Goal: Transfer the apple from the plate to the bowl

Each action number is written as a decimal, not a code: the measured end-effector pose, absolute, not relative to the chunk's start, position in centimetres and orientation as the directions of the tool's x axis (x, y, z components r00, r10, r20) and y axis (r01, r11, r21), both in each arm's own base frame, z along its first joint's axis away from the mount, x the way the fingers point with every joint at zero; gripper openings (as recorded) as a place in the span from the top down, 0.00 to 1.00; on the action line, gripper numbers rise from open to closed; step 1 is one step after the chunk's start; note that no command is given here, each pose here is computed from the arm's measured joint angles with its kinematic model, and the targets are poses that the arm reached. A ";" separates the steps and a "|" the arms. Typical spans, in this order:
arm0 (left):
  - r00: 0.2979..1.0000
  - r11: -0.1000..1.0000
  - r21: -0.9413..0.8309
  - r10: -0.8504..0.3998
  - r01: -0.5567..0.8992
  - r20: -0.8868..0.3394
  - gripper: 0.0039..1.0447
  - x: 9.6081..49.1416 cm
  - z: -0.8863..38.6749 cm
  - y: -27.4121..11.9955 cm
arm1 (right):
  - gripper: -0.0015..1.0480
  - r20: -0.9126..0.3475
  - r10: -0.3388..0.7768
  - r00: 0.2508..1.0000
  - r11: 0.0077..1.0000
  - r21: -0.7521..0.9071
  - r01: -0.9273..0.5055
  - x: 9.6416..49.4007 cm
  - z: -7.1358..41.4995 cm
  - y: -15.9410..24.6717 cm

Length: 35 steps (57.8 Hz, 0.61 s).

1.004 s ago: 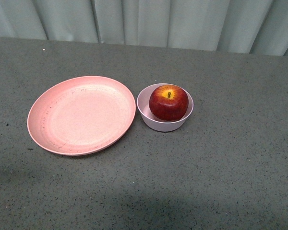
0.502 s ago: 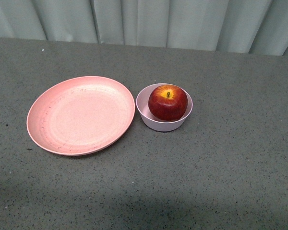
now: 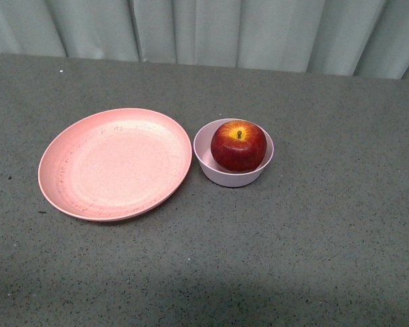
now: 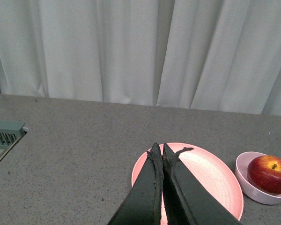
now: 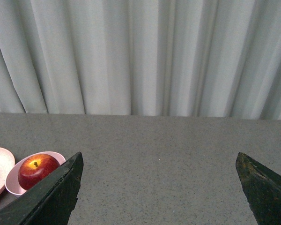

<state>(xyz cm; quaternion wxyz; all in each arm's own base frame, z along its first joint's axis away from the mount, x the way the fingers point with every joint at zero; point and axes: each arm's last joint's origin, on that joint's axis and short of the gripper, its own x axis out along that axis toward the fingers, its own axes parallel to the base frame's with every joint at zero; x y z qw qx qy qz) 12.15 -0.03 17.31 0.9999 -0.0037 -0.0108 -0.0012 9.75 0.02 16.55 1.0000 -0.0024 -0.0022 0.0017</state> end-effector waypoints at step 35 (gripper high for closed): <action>1.000 1.000 -0.007 -0.002 0.002 0.023 0.97 10.8 17.3 0.0 | 0.09 0.004 0.003 1.000 1.000 -0.004 -0.003 9.8 16.6 0.0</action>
